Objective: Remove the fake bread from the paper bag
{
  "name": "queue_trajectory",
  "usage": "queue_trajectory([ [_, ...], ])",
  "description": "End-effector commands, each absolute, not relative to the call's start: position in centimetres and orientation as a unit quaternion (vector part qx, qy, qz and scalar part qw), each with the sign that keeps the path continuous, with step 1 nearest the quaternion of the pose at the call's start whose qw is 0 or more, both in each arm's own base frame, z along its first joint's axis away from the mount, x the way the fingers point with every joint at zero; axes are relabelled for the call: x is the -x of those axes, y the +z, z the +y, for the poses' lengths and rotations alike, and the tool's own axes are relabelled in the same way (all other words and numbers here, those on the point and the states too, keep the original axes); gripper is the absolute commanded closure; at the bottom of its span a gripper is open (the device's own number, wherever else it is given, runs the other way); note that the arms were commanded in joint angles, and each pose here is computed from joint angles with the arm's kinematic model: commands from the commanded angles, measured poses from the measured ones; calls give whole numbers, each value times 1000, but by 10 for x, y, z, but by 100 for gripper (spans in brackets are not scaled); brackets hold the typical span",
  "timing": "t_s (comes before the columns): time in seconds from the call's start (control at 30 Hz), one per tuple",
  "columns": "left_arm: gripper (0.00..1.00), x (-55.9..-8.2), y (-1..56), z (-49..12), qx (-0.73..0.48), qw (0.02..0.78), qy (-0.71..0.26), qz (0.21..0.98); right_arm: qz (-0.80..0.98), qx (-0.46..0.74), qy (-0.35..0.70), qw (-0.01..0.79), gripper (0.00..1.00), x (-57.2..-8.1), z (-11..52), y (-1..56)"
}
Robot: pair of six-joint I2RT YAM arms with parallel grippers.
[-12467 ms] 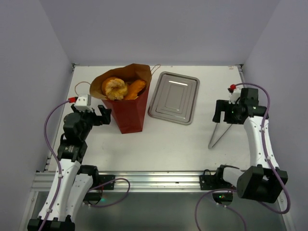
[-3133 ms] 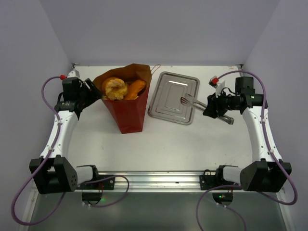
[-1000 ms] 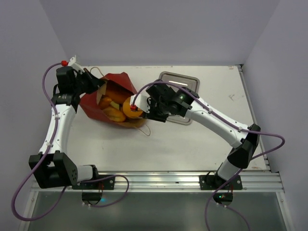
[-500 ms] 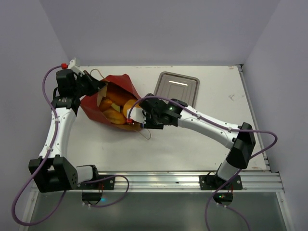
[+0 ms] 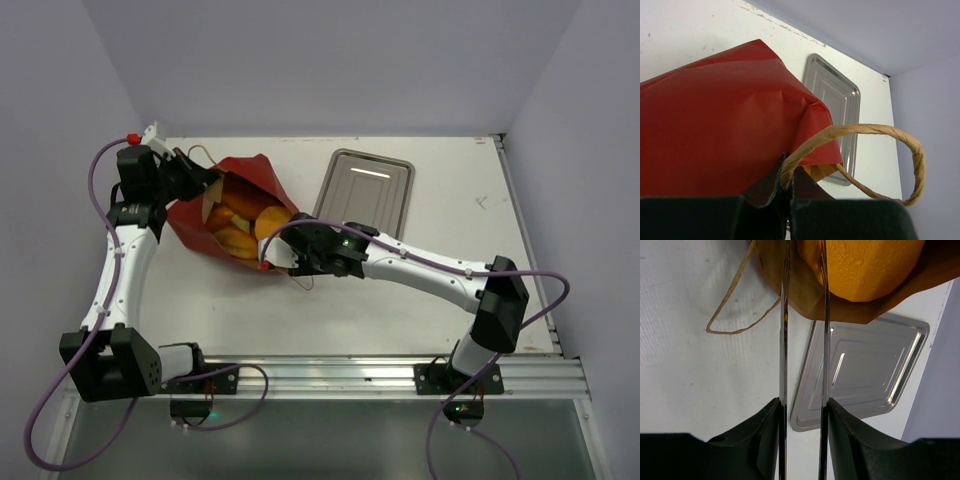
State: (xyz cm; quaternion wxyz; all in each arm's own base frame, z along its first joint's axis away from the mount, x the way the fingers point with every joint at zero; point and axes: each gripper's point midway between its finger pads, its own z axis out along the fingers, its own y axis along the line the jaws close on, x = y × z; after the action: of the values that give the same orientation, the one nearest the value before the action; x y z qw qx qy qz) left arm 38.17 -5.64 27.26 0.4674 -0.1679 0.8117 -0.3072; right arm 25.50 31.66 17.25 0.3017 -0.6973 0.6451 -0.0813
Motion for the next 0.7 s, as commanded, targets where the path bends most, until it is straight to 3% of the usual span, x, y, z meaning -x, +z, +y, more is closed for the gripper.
queue_trajectory([
  [0.0,100,-376,295,-64,152,484,-335,794,623,689,-114,352,57,-266,320,197],
  [0.67,100,-377,302,-65,164,485,-346,786,580,681,-189,405,57,-269,305,217],
])
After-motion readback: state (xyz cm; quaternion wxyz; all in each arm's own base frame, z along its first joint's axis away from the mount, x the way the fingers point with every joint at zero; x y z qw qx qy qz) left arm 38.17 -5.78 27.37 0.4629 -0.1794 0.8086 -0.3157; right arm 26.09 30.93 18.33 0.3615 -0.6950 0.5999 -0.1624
